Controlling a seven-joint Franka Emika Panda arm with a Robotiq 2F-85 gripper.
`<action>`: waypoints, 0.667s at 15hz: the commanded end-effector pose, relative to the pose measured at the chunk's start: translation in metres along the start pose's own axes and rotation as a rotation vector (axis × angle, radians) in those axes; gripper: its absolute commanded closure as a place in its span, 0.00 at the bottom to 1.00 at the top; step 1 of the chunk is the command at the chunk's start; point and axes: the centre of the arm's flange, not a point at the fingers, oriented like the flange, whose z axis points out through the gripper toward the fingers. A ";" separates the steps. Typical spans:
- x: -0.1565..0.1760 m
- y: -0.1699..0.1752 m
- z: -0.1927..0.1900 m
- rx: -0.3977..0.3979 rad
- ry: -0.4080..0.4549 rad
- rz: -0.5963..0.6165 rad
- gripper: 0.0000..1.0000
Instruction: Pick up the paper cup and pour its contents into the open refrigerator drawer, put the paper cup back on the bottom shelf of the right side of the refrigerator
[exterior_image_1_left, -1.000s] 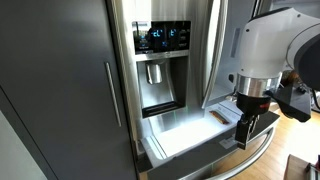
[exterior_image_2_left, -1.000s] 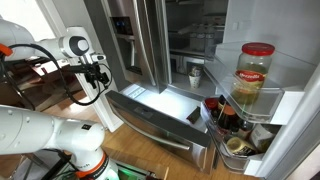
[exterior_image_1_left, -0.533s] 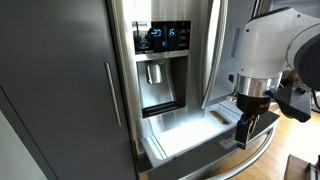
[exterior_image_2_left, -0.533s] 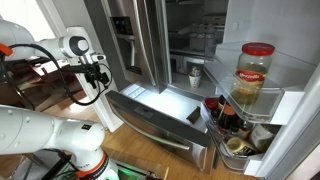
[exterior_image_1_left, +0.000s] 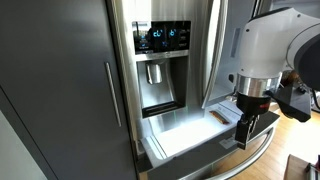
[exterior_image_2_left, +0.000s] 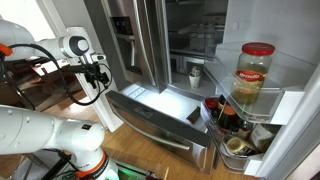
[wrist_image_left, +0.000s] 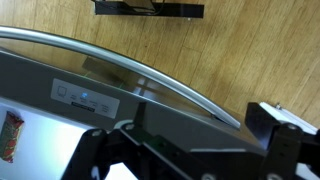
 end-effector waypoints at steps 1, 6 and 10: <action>-0.009 0.030 0.005 0.015 -0.009 0.054 0.00; -0.055 0.131 -0.012 0.171 -0.030 0.265 0.00; -0.044 0.141 -0.020 0.175 -0.004 0.301 0.00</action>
